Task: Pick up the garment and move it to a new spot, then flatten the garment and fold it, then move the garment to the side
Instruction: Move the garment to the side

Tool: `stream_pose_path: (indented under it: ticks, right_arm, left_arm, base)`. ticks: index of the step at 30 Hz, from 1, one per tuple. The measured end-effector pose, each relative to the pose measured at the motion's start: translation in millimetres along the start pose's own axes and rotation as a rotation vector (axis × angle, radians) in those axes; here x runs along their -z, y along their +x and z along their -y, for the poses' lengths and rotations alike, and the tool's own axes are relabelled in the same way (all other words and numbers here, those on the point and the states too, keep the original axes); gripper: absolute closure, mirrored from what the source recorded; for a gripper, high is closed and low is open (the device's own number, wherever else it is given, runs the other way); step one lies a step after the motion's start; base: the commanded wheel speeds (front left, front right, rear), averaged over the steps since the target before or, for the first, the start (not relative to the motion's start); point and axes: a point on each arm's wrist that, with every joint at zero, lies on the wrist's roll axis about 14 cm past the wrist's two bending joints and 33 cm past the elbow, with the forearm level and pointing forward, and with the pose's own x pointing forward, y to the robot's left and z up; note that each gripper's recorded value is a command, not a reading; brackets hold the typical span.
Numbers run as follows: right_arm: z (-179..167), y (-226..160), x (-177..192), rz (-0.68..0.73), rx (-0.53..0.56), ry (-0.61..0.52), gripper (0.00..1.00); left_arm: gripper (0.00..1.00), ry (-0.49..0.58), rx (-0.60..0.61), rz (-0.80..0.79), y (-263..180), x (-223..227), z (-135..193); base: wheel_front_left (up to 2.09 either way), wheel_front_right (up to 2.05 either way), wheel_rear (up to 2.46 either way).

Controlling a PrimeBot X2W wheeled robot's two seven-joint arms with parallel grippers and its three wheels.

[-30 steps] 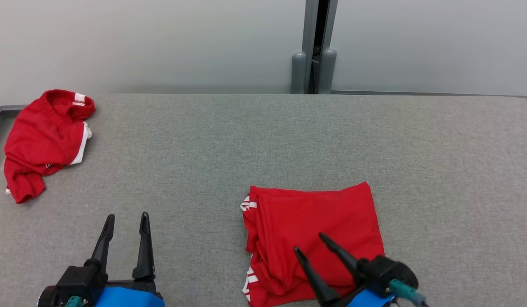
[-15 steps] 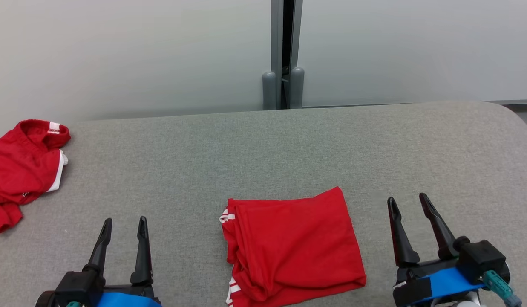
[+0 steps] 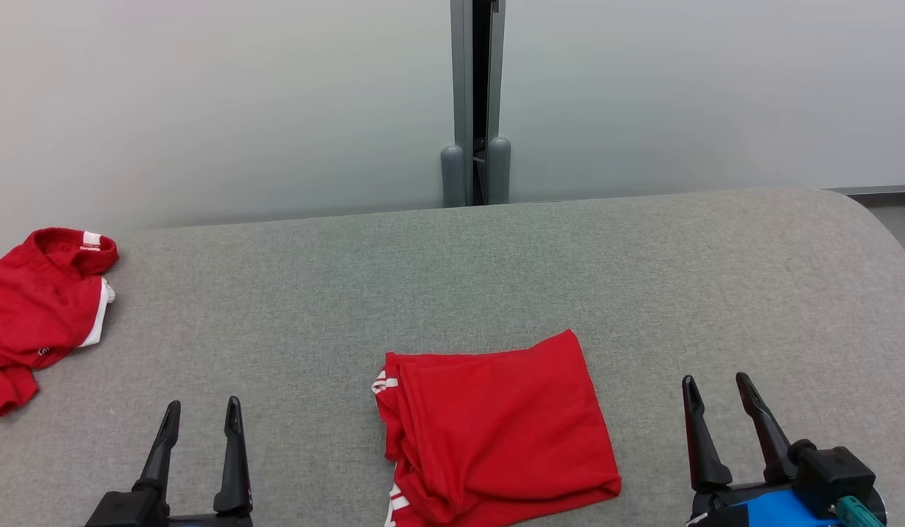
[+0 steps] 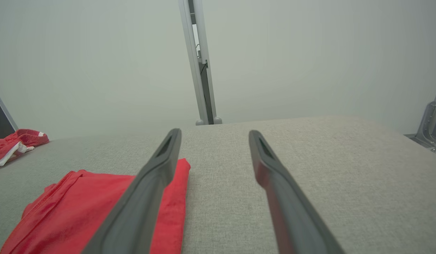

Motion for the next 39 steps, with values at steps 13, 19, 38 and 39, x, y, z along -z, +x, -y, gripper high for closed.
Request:
stream_pose_path:
  ticks: [13,19,38,39]
  right_arm:
    - [-12.2,0.6,13.6,-0.042,-0.034,0.006,0.0]
    - [-26.7,17.0,12.4,-0.045,-0.106,-0.031,0.0]
    - [-48.0,44.3,108.8,-0.421,-0.207,-0.066,0.0]
    - [-47.7,43.9,114.4,-0.439,-0.207,-0.064,0.0]
  left_arm:
    - [0.0,0.006,-0.018,0.003,-3.2,-1.4,-5.9]
    - [0.0,0.006,-0.018,-0.002,-2.1,0.5,-5.9]
    - [0.0,0.006,-0.061,-0.037,3.8,12.5,-20.1]
    - [0.0,0.007,-0.065,-0.04,4.4,13.5,-21.4]
  base:
    - [0.0,0.0,0.0]
    - [0.0,0.0,0.0]
    - [0.0,0.0,0.0]
    - [0.0,0.0,0.0]
